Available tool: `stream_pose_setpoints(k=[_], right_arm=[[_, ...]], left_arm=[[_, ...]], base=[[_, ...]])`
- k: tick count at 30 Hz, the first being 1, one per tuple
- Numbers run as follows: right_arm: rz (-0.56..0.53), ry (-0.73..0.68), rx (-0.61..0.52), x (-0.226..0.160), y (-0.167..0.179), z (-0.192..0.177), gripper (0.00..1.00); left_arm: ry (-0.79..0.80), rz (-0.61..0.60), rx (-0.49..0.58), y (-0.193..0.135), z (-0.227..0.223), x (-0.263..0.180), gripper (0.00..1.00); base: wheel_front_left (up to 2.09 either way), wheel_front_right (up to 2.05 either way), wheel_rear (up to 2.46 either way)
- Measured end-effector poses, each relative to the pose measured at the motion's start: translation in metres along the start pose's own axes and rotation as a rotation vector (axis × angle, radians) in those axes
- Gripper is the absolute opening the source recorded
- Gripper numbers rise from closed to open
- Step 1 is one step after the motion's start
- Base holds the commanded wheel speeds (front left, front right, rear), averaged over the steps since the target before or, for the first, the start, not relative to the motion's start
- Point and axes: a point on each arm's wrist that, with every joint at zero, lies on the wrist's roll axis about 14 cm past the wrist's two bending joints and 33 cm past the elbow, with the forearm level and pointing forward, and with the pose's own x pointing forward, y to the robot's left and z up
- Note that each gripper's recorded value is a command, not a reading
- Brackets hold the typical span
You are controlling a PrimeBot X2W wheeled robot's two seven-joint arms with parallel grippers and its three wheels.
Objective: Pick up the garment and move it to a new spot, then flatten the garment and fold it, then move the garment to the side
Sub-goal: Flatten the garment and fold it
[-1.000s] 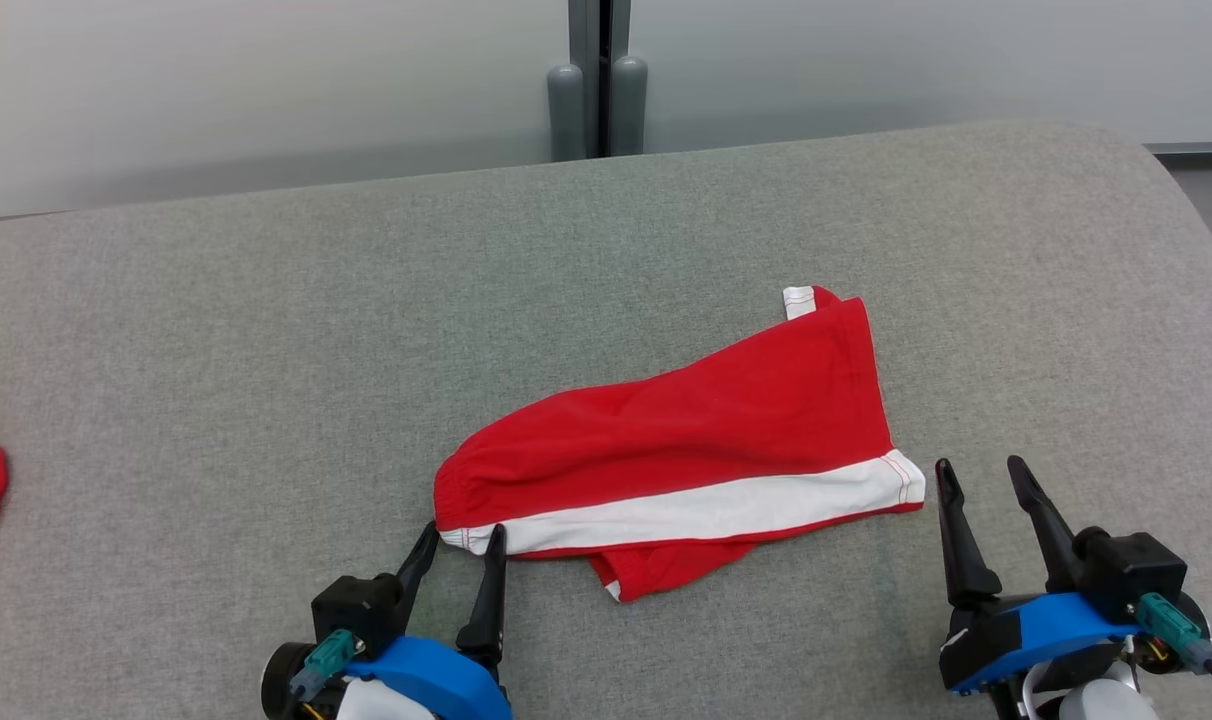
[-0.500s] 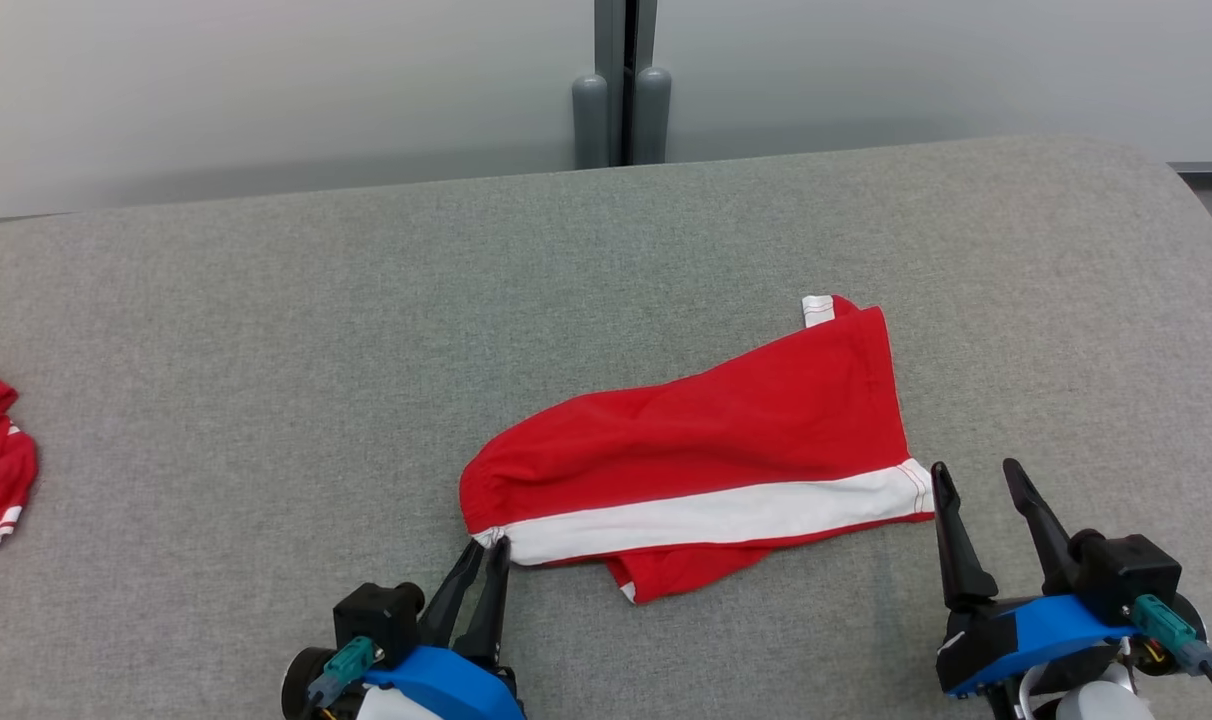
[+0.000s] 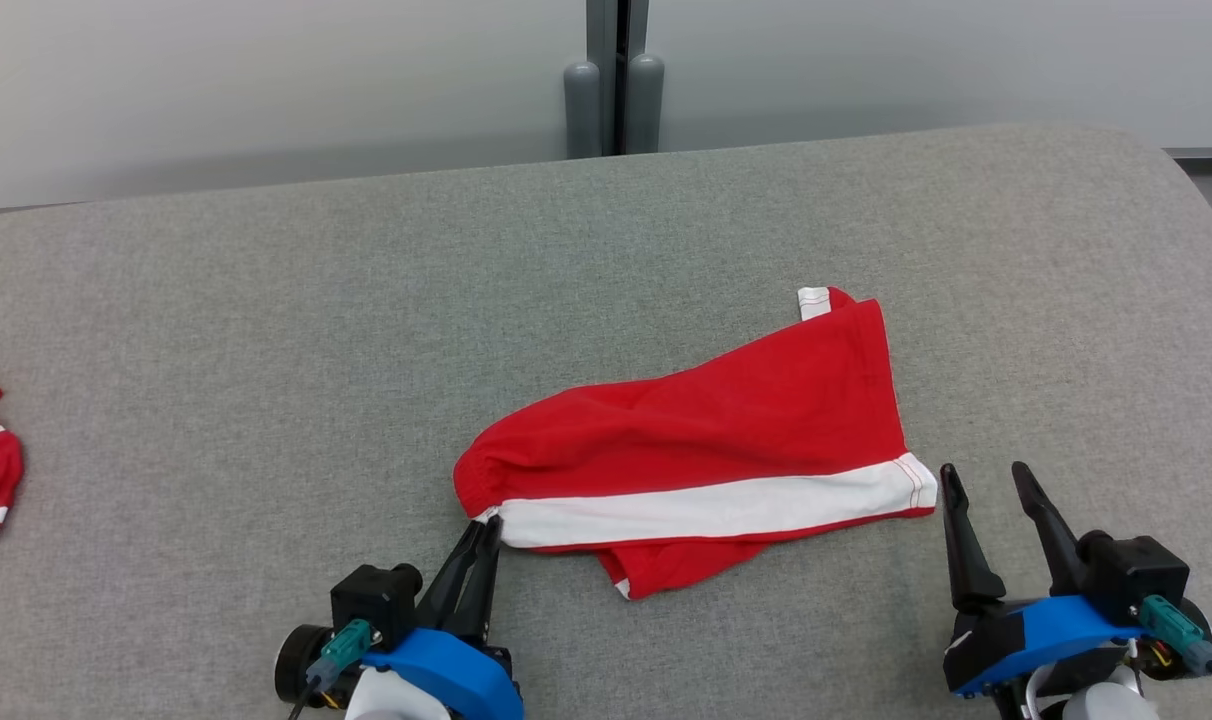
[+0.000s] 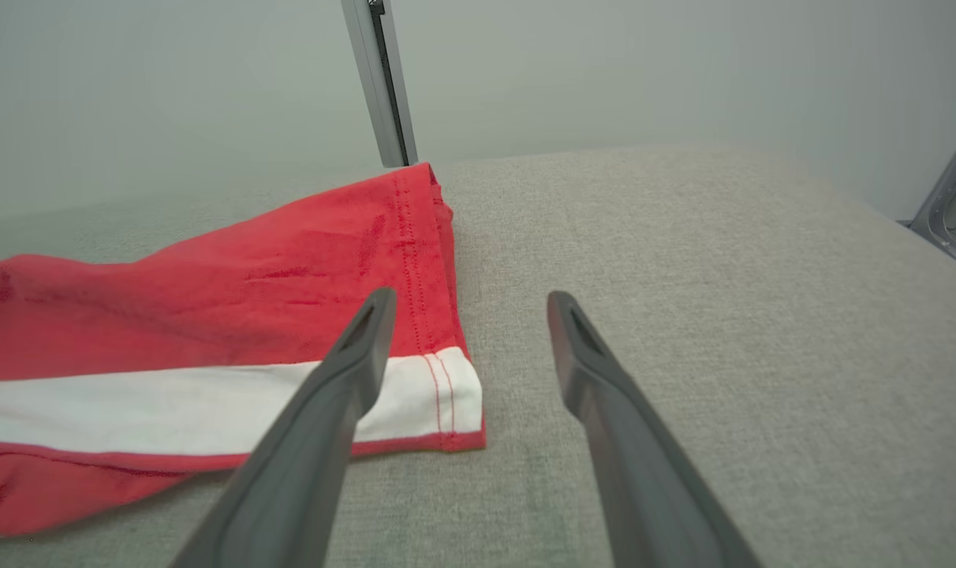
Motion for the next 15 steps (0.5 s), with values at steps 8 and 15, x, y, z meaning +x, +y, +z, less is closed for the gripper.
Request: stream_pose_setpoints(k=[8,15], right_arm=[[-0.016,0.081,0.012,-0.003,-0.004,-0.026,1.00],[0.066,0.149,0.067,0.004,0.026,-0.046,1.00]], left_arm=[[-0.011,0.053,0.003,0.016,0.001,-0.008,0.00],[-0.014,0.092,0.014,0.028,0.001,-0.011,0.00]], base=[[0.00,0.00,0.00],[0.00,0.00,0.00]])
